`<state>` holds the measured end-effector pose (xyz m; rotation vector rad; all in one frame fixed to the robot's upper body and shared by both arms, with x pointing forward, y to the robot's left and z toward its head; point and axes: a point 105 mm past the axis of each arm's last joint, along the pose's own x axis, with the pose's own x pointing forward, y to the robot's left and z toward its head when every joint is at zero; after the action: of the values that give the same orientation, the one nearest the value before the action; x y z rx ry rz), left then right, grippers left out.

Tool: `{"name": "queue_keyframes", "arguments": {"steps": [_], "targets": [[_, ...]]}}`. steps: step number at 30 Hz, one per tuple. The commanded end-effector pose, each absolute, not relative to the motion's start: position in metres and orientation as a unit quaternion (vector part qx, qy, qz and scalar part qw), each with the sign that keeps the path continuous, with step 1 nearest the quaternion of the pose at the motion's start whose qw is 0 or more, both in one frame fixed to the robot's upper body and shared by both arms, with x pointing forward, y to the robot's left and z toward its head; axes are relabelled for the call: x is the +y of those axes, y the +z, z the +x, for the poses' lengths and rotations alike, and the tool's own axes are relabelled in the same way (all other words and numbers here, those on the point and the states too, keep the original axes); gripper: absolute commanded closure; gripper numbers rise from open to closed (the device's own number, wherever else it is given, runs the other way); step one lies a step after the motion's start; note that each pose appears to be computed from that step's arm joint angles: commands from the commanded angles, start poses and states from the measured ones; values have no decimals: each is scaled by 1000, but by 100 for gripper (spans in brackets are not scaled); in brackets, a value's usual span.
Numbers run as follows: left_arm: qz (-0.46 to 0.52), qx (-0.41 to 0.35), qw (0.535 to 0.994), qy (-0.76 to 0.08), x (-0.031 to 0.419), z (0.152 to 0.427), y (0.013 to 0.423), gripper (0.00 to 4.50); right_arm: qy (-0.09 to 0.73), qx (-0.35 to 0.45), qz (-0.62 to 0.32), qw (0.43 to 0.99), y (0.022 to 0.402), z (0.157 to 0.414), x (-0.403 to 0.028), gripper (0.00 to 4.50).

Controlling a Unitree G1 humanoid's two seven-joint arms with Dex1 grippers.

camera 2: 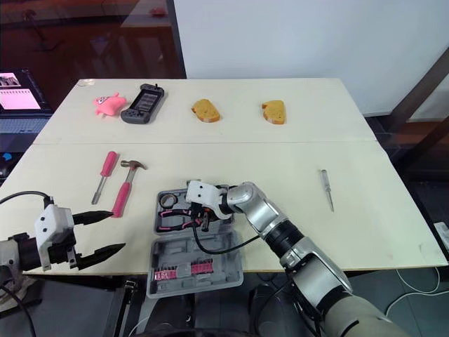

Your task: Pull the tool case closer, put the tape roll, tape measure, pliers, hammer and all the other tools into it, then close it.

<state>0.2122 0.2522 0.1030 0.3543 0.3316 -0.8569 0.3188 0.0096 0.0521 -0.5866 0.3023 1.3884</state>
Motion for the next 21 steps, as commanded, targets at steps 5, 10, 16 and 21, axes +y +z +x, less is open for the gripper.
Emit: {"name": "queue_keyframes", "arguments": {"steps": [5,10,16,21], "targets": [[202,180,869,-415,260,221,95,0,617,-25,-304,725,139,315,-20,445],[208,230,834,-456,267,218,82,54,632,60,-347,690,126,298,-68,450],[224,213,819,-483,263,227,76,334,610,155,-385,675,92,292,-112,450],[243,190,815,-491,255,241,65,449,595,184,-397,675,69,295,-124,450]]}}
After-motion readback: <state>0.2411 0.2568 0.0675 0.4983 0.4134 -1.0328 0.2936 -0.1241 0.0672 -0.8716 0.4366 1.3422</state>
